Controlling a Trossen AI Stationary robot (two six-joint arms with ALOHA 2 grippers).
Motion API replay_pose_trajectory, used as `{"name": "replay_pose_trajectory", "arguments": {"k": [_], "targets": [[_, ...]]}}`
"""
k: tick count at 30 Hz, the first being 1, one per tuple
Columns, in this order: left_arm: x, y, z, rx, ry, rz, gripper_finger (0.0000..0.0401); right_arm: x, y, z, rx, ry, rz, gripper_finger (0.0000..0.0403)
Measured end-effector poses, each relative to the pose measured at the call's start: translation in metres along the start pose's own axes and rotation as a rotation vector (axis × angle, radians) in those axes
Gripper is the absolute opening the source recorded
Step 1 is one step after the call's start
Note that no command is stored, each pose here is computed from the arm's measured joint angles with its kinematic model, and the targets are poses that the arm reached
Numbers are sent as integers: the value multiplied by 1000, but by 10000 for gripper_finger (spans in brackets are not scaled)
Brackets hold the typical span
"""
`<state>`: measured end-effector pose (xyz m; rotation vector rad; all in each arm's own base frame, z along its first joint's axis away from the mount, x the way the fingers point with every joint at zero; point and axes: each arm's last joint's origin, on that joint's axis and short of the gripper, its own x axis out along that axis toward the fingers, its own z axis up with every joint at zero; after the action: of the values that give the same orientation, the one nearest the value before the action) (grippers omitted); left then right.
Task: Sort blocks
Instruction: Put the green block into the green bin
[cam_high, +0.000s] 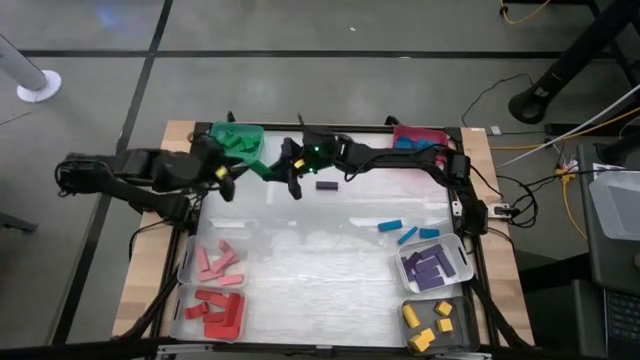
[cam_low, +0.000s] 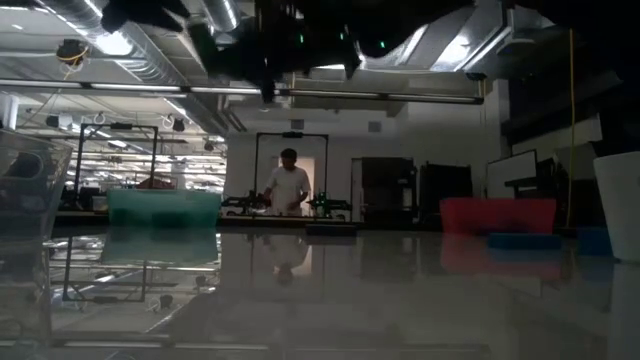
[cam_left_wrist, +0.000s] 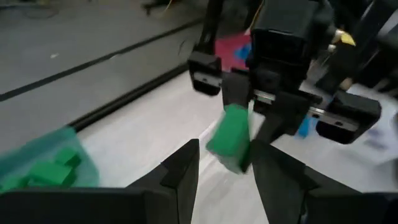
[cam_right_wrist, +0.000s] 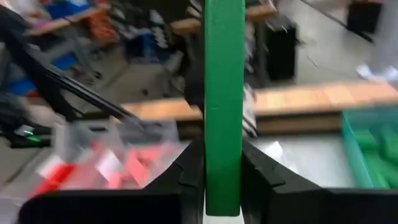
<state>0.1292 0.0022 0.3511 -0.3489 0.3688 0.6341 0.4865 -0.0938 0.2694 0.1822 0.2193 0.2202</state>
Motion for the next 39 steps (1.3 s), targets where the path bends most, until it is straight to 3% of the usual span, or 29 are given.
{"name": "replay_pose_trajectory", "arguments": {"k": [9, 12, 18, 29, 39], "targets": [[-35, 17, 20, -174, -227, -145, 134, -12, 15, 76, -112, -199, 72, 66], [-38, 16, 25, -147, -278, -176, 134, -15, 19, 89, -134, -234, 75, 65], [-27, 0, 35, 60, -342, -187, 134, -17, 20, 96, -144, -251, 76, 69], [-6, -24, 42, 237, -399, -149, 138, -17, 21, 96, -140, -245, 65, 71], [-7, -24, 43, 255, -412, -167, 42, -17, 22, 97, -161, -252, 81, 73]]}}
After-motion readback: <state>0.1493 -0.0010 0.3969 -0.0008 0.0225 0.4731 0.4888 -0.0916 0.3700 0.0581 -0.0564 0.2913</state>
